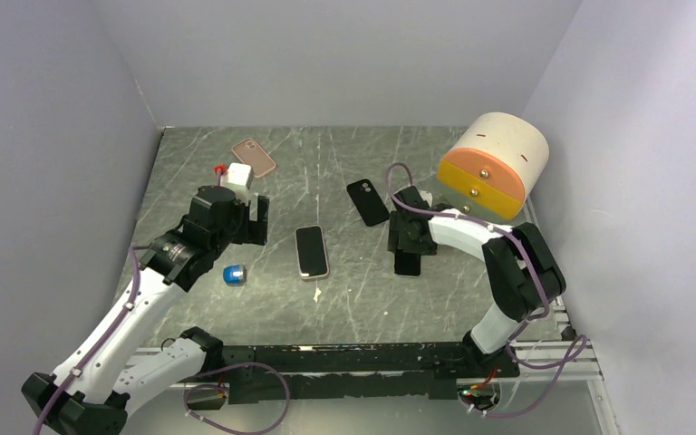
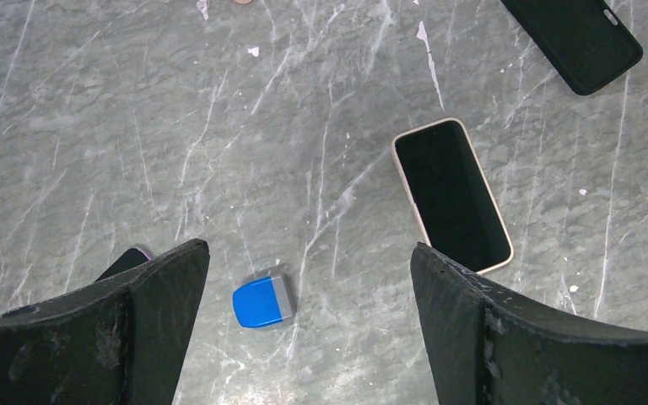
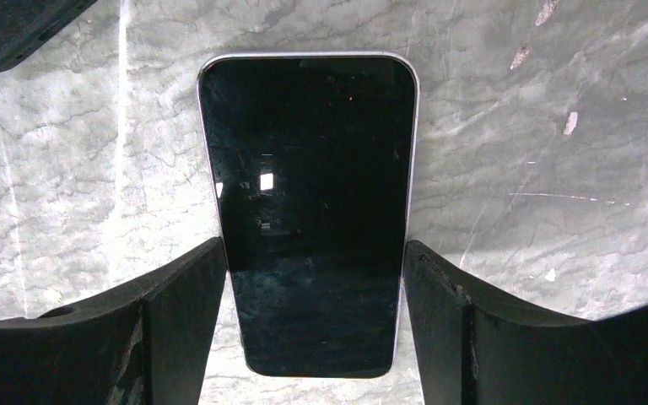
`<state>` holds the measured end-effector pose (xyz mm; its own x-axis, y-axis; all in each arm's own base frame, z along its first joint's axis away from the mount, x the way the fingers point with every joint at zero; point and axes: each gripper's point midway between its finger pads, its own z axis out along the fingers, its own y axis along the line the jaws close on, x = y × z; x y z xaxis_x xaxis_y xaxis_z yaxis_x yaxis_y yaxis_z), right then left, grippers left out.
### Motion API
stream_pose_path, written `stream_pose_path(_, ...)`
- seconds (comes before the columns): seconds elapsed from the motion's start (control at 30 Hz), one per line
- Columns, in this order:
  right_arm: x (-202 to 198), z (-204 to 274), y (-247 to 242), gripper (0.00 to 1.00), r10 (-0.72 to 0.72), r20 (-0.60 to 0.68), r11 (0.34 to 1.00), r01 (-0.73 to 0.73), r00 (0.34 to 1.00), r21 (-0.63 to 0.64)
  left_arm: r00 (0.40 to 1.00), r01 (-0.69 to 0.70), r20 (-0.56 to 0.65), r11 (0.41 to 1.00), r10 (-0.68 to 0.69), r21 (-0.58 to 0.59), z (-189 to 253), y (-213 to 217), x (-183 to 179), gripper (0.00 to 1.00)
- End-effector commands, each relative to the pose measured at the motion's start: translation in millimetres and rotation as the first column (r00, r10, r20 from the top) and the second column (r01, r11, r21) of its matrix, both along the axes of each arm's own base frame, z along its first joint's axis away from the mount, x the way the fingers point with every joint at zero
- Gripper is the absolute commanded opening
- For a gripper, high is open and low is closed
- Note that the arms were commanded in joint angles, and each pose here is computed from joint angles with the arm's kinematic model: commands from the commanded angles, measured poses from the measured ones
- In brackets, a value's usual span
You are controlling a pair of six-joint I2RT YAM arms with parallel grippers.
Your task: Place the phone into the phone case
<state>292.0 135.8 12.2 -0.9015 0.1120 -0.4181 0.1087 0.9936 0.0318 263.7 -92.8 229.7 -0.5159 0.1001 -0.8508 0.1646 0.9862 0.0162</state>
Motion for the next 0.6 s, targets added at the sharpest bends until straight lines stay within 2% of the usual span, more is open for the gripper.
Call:
stream_pose_path(0.0, -12.9, -18.4, 6.5, 0.72, -0.015, -0.065, 1.0, 0.016, 0.998, 0.012, 1.0, -0.008, 0.026, 0.999, 0.009, -0.034, 7.9, -3.3, 3.7, 0.94)
stream_pose_path(0.1, -12.4, -16.2, 7.5, 0.68, -0.008, -0.052, 1.0, 0.01, 0.999, 0.022, 0.999, -0.043, 0.015, 0.997, 0.044, -0.064, 8.0, -4.2, 6.2, 0.95)
stream_pose_path(0.23, -12.9, -10.3, 9.2, 0.63, 0.007, -0.037, 0.999, -0.006, 0.999, 0.04, 0.991, -0.118, -0.075, 0.982, 0.108, -0.148, -0.8, -14.2, 9.8, 0.95)
stream_pose_path(0.4, -16.6, -2.7, 8.8, 0.55, 0.017, -0.012, 0.998, -0.016, 1.0, 0.06, 0.974, -0.115, -0.223, 0.943, 0.044, -0.313, -19.7, -58.4, 20.8, 0.95)
stream_pose_path(0.5, -20.4, 2.6, 9.9, 0.52, 0.025, 0.004, 0.996, -0.025, 1.0, 0.082, 0.961, -0.147, -0.275, 0.913, 0.04, -0.381, -28.0, -79.4, 37.2, 0.9)
stream_pose_path(0.57, -21.4, 8.3, 8.9, 0.5, 0.021, 0.024, 0.995, -0.023, 0.999, 0.095, 0.961, -0.181, -0.267, 0.885, 0.067, -0.428, -29.2, -90.5, 56.9, 0.87)
